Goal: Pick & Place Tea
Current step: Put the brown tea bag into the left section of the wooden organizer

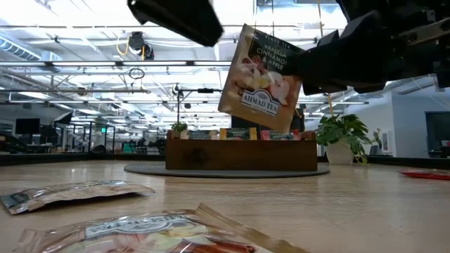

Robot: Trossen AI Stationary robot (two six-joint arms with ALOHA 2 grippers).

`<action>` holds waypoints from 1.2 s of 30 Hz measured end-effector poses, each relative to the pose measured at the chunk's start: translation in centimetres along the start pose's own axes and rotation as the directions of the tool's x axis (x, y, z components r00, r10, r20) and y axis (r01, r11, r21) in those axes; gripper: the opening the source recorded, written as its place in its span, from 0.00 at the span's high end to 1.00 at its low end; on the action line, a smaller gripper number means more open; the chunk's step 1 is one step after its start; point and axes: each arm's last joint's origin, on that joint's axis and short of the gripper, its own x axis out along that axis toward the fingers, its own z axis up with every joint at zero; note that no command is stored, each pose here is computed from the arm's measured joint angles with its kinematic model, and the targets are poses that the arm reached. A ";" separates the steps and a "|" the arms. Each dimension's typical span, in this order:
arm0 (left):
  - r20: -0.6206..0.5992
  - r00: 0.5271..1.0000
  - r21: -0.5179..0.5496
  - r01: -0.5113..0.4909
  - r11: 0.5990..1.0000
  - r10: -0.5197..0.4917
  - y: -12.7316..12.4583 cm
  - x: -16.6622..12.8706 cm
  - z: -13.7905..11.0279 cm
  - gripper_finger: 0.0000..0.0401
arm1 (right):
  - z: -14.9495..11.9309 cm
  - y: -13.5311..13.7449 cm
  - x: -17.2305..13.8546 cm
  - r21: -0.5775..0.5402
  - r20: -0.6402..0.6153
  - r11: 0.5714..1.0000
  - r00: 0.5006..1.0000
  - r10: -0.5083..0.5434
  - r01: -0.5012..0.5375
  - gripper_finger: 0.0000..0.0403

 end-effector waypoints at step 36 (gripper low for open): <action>0.397 0.917 -0.004 -0.025 1.000 0.025 -5.3 -3.8 -15.2 0.94 | 4.2 -19.2 4.1 -0.071 -0.304 0.968 0.919 -0.250 0.240 1.00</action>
